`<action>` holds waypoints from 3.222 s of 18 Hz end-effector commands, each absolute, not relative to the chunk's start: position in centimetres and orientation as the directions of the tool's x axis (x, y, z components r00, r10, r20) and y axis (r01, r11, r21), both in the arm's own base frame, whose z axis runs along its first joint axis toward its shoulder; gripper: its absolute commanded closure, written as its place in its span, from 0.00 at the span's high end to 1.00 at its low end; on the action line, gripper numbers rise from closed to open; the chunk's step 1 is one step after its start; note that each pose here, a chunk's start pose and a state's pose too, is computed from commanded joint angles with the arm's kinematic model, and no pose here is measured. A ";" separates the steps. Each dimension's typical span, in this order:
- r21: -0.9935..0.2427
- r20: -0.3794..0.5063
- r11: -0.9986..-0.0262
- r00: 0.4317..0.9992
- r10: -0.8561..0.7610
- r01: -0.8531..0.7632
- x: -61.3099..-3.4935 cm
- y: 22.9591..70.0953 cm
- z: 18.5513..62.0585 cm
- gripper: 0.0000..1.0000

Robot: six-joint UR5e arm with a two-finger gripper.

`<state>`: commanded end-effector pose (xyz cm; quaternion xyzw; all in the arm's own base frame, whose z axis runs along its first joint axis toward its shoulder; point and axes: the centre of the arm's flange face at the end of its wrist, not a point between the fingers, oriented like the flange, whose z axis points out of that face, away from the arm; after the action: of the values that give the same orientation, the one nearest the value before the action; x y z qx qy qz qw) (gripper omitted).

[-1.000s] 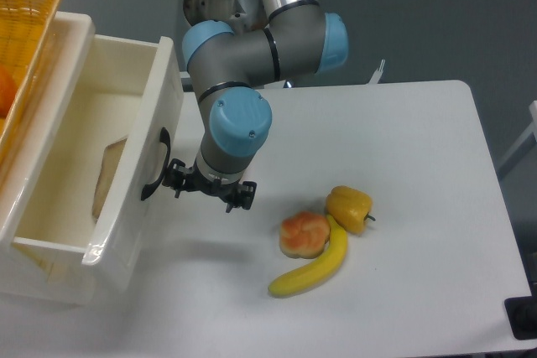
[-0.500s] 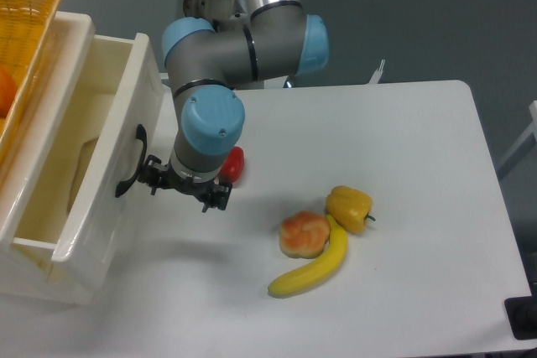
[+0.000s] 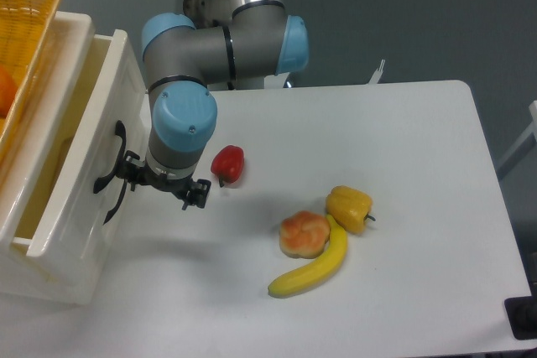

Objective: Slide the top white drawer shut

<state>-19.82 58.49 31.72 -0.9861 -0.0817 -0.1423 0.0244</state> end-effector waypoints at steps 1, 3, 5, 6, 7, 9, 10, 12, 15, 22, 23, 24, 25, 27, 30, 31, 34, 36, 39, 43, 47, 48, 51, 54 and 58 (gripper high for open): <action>-0.024 0.284 -0.984 0.945 0.164 0.178 -19.6 58.5 31.8 1.00; -0.021 0.284 -0.983 0.944 0.167 0.181 -19.3 58.7 31.8 1.00; -0.021 0.284 -0.984 0.945 0.165 0.178 -19.1 58.7 31.8 1.00; -0.022 0.285 -0.984 0.944 0.163 0.176 -19.0 58.8 31.8 1.00; -0.020 0.286 -0.985 0.945 0.159 0.172 -18.7 58.8 31.8 1.00; -0.020 0.286 -0.985 0.945 0.156 0.169 -18.5 58.9 31.8 1.00; -0.022 0.285 -0.985 0.946 0.156 0.169 -18.5 58.9 31.8 1.00; -0.020 0.286 -0.985 0.945 0.158 0.170 -18.5 58.9 31.8 1.00; -0.022 0.284 -0.985 0.946 0.157 0.170 -18.7 58.9 31.9 1.00; -0.061 0.251 -0.973 0.947 0.202 0.223 -23.5 57.9 34.0 1.00; -0.066 0.237 -0.969 0.947 0.215 0.237 -24.6 57.8 34.4 1.00; -0.069 0.216 -0.966 0.949 0.228 0.248 -25.7 57.5 35.0 1.00; -0.069 0.195 -0.963 0.950 0.244 0.261 -26.8 57.1 35.4 1.00; -0.066 0.155 -0.955 0.948 0.278 0.290 -29.1 56.0 36.0 1.00; -0.074 0.112 -0.944 0.943 0.314 0.323 -31.4 54.3 37.4 1.00; -0.073 0.102 -0.946 0.946 0.309 0.317 -32.1 53.8 37.5 1.00; -0.051 0.068 -0.964 0.964 0.257 0.260 -34.4 52.0 37.1 1.00; -0.043 0.062 -0.959 0.959 0.276 0.279 -36.1 50.2 37.8 1.00; -0.007 0.037 -0.971 0.970 0.239 0.239 -37.8 48.0 37.8 1.00; 0.003 0.026 -0.978 0.978 0.207 0.207 -40.5 45.3 38.3 1.00; 0.004 -0.009 -0.971 0.971 0.238 0.238 -42.4 41.9 40.3 1.00; 0.027 -0.021 -0.967 0.968 0.251 0.252 -42.8 40.8 40.6 1.00; 0.066 -0.013 -0.959 0.961 0.276 0.276 -44.5 37.6 41.2 1.00; 0.070 0.000 -0.969 0.972 0.236 0.235 -45.9 34.3 42.3 1.00; 0.061 -0.003 -0.969 0.971 0.239 0.239 -47.6 31.4 42.9 1.00</action>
<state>-47.56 31.44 42.92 -0.9923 -0.1204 -0.0023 -0.0306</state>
